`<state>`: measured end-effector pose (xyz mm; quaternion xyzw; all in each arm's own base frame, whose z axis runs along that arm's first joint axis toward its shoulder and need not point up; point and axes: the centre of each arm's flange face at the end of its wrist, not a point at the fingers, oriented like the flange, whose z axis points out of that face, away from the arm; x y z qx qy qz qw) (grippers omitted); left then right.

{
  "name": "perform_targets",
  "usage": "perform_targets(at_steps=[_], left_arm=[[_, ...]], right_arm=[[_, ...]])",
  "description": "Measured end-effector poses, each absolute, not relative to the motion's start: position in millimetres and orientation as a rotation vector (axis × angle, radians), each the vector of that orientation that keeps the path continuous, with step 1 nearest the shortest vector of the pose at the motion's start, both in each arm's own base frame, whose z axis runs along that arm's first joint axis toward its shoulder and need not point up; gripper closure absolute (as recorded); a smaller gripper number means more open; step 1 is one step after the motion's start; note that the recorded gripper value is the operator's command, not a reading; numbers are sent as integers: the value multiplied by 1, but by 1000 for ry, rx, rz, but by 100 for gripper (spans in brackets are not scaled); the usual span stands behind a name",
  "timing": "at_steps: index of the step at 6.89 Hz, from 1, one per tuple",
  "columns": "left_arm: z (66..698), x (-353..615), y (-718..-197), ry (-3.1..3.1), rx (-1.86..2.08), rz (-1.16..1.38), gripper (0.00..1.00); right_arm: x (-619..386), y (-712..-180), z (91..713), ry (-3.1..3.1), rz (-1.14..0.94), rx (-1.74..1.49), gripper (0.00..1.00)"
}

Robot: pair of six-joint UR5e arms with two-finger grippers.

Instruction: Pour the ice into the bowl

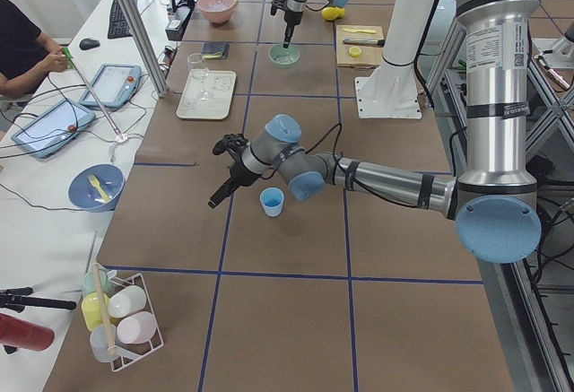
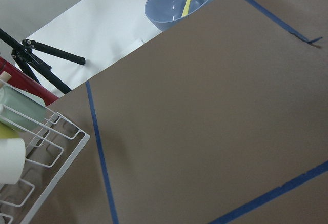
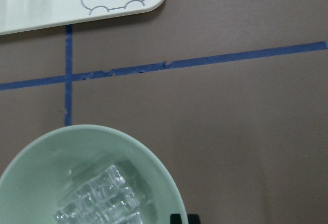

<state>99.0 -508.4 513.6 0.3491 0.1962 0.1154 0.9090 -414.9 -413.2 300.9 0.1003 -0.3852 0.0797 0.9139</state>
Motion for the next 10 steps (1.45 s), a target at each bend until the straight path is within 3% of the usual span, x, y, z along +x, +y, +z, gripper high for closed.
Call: perform_targets(at_steps=[3,7,8,9,10], left_arm=[[500,65,-528,487,597,319,0],[506,48,-531,499,584,336,0],[507,48,-531,499,582,336,0],[508,48,-531,500,580,336,0],[508,46,-531,500,581,334,0]], right_arm=[[-350,-432,380,-711,140,208,100],[-217,-433,536,-749,122,129,100],[-203,-436,555,-754,132,99,36],[-196,-438,568,-752,144,77,0],[-192,-439,575,-751,152,65,0]])
